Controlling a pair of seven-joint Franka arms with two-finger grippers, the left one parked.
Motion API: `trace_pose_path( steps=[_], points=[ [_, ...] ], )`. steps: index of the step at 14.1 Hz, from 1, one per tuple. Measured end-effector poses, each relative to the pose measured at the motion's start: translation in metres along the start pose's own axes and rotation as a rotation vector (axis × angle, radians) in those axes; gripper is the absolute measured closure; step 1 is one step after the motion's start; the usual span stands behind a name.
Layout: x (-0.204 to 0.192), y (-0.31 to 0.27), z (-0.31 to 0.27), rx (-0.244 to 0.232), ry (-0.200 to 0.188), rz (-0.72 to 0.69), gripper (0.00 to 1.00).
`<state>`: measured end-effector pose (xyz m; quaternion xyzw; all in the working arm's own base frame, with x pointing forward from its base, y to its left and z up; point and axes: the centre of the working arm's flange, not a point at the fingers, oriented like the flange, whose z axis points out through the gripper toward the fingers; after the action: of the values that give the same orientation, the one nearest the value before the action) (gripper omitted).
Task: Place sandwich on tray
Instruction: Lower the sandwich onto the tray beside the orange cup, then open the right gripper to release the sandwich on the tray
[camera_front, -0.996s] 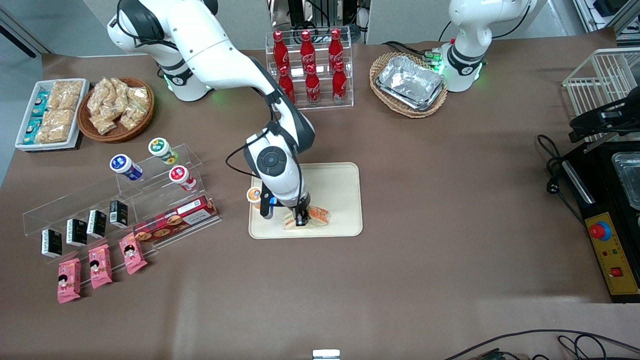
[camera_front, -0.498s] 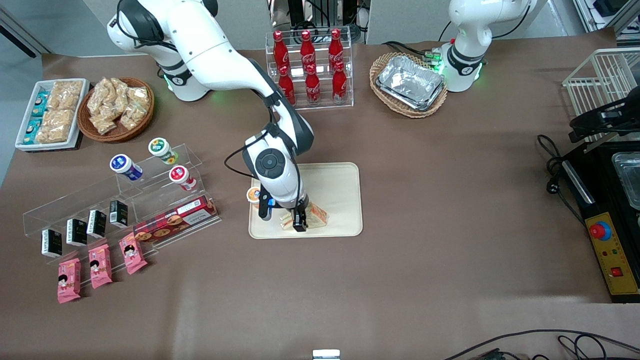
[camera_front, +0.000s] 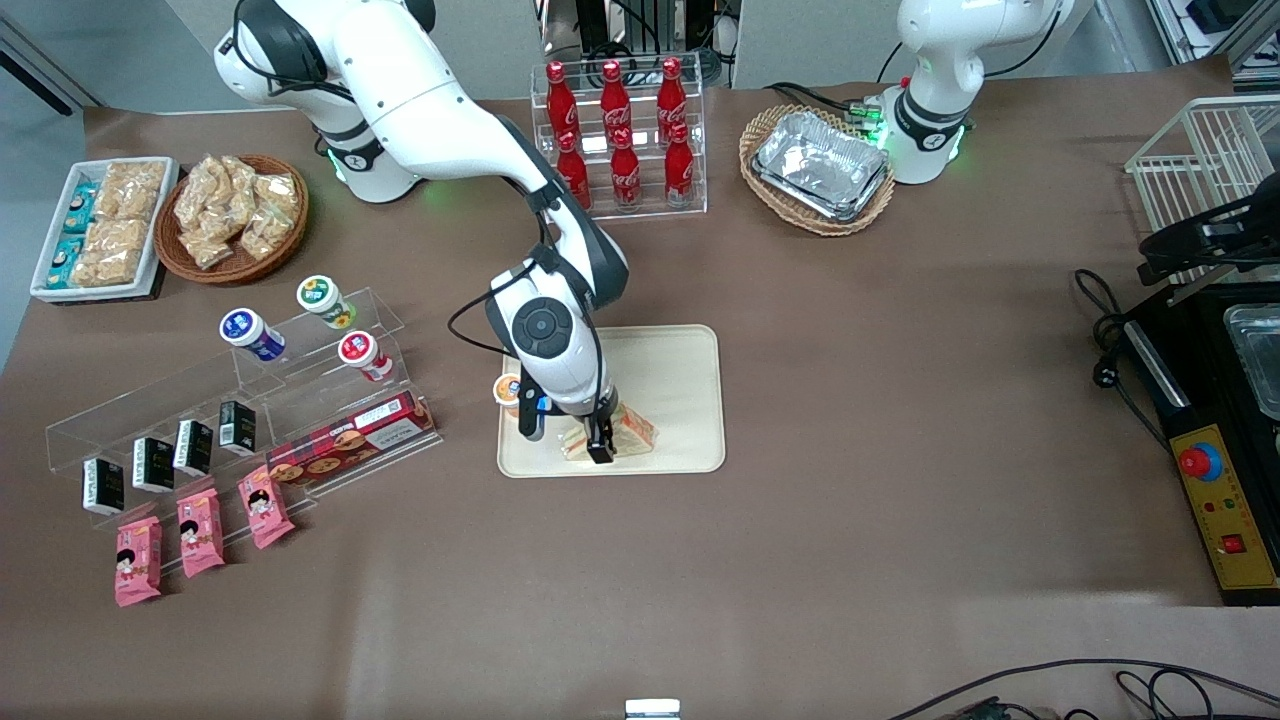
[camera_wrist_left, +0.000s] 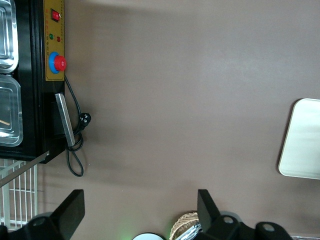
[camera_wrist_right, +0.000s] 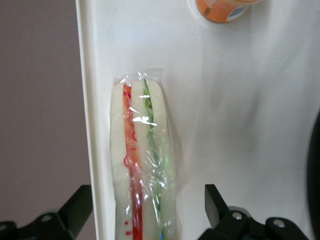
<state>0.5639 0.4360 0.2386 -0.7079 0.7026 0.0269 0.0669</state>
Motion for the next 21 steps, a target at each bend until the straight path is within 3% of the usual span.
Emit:
trace_pose_path(
  steps=[5, 9, 12, 21],
  points=[
    [0.001, -0.005, -0.03, -0.023, -0.009, -0.012, 0.0],
    [-0.002, -0.005, -0.063, -0.055, -0.066, -0.019, 0.0],
    [0.0, -0.007, -0.081, -0.078, -0.073, -0.035, 0.0],
    [-0.008, 0.002, -0.18, -0.087, -0.154, -0.229, 0.0]
  ],
)
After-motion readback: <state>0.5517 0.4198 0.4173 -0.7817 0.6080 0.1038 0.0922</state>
